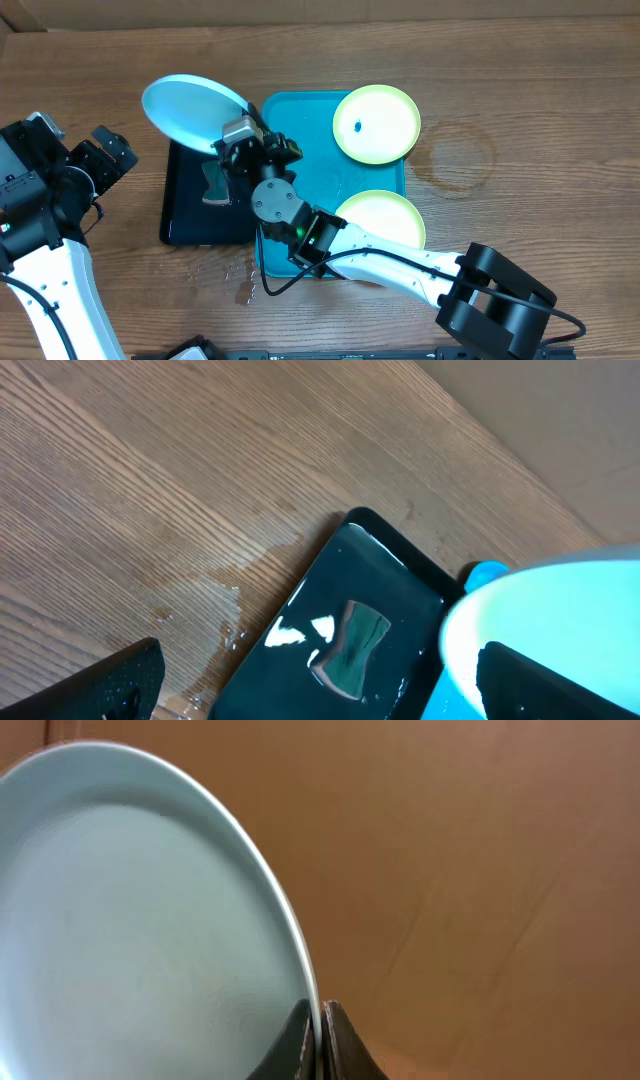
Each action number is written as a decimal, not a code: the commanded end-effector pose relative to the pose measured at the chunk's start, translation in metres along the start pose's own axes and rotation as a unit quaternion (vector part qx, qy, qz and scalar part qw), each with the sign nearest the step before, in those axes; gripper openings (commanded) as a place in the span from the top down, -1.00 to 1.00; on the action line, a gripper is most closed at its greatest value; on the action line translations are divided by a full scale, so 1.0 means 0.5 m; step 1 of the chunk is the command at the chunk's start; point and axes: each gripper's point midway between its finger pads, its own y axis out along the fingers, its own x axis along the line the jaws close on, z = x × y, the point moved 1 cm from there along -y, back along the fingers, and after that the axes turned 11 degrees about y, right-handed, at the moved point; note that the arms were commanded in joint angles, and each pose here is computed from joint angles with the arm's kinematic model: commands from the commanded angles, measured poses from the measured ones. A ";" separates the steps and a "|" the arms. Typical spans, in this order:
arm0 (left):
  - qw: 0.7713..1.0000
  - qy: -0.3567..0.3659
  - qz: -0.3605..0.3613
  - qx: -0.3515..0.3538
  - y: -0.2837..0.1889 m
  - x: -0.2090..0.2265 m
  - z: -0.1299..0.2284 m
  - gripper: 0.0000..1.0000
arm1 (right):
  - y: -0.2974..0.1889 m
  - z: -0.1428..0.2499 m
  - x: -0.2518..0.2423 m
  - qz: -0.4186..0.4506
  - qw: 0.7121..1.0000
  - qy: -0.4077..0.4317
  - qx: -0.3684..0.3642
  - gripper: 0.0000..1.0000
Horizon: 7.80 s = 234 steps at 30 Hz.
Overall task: Clean dirty plates on tray and stack at the side
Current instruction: 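Hold the white plate tilted over the black tray to drain it, then carry the white plate right and set it on the table beside the tray, then open the right gripper and withdraw from the white plate, then move the right gripper to the lower yellow plate's rim and grip it, then drag the lower yellow plate up-left on the teal tray with right gripper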
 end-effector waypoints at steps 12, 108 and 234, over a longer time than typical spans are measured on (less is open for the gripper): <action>1.000 -0.004 0.008 -0.005 -0.004 -0.004 -0.009 -1.00 | 0.044 0.150 -0.055 0.021 0.933 0.322 0.157 0.92; 1.000 -0.004 0.008 -0.004 -0.003 -0.004 -0.008 -1.00 | -0.288 0.544 -0.744 0.347 0.638 0.471 0.501 0.39; 1.000 -0.004 0.008 -0.005 -0.003 -0.004 -0.009 -0.99 | -0.315 0.445 -0.381 0.037 0.657 0.384 0.648 0.92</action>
